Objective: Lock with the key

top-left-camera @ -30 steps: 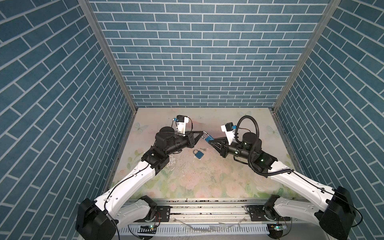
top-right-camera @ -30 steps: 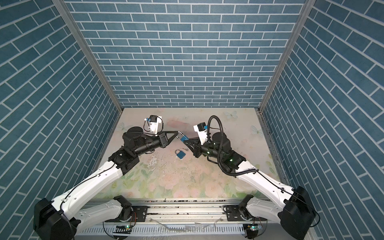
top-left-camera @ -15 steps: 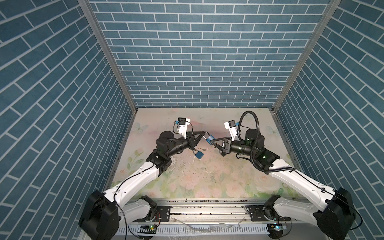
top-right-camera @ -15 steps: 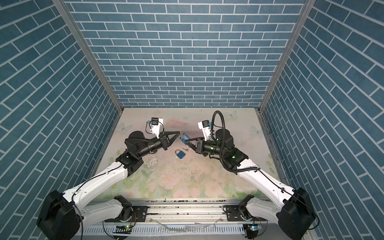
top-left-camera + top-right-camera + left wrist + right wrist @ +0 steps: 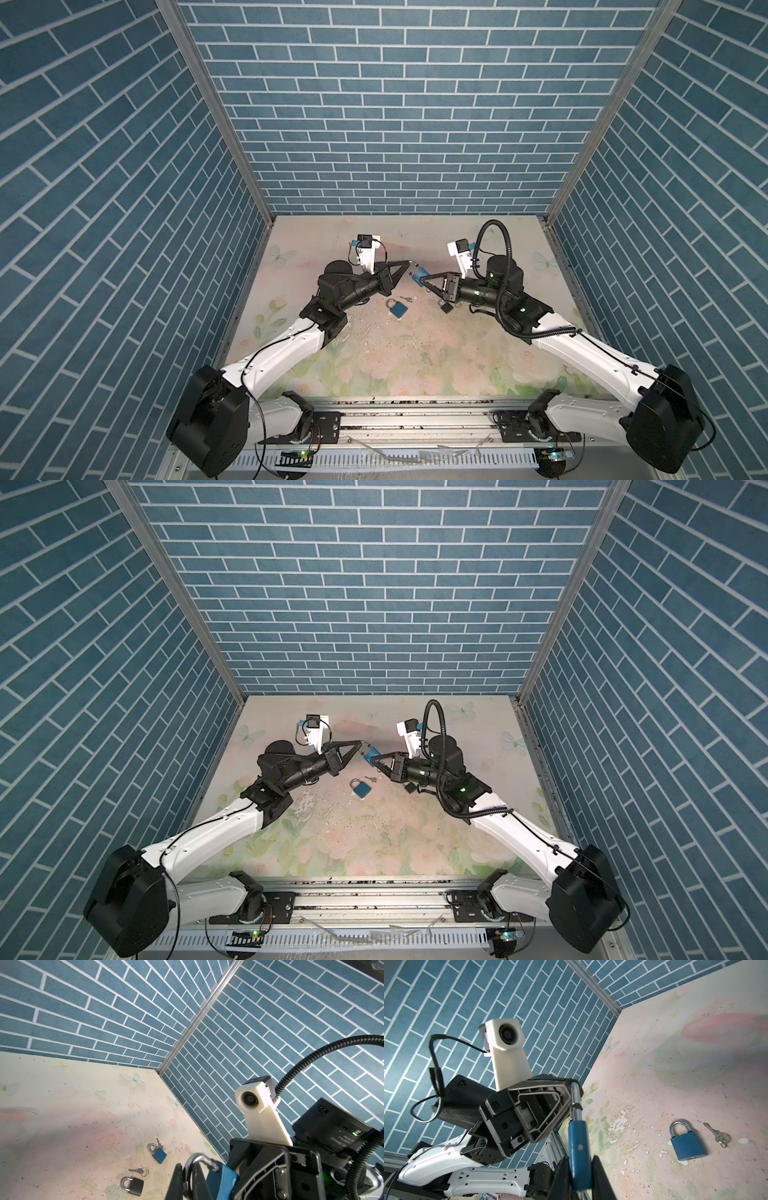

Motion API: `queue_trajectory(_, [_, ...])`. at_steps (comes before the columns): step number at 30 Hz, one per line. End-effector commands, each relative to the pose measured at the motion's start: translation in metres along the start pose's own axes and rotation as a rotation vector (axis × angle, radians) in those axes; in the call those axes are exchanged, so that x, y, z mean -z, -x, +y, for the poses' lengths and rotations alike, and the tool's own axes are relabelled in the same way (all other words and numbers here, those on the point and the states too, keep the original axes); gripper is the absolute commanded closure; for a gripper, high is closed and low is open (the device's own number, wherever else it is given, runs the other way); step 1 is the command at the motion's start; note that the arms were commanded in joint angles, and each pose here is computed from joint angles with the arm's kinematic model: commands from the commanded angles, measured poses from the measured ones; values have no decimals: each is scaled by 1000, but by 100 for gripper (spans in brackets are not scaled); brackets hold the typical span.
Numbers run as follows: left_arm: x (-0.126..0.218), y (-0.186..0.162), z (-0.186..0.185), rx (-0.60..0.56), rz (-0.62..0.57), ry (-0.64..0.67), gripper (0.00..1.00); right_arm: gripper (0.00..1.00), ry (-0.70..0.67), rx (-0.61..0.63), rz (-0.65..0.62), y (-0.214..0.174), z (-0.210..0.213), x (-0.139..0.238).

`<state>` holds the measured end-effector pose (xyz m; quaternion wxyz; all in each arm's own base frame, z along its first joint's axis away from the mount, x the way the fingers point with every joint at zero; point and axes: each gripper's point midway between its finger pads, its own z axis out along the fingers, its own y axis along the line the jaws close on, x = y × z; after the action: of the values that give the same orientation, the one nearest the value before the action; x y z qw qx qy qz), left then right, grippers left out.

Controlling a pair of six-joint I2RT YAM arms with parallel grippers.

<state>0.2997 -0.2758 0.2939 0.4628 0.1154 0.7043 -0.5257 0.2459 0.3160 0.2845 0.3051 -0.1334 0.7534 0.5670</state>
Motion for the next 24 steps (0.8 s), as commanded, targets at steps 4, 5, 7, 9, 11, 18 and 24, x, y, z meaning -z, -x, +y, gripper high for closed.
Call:
queue_trajectory(4, [1,-51,-53,-13,219,-219,100,100,58,79,-210,59,27,-2])
queue_trajectory(5, [2,-53,-53,-12,224,-216,100,100,56,84,-213,61,27,-3])
queue_trajectory(7, [4,-56,-53,-12,224,-216,100,100,76,91,-228,65,30,-3])
queue_trajectory(9, [5,-58,-56,-3,227,-228,100,100,93,90,-236,69,35,-5])
queue_trajectory(11, [4,-60,-61,2,228,-243,100,100,112,85,-247,73,38,-6])
queue_trajectory(18, [1,-80,-69,6,268,-275,100,100,157,51,-253,79,40,-12])
queue_trajectory(24, [2,-85,-83,18,289,-318,100,100,120,77,-253,78,35,-10])
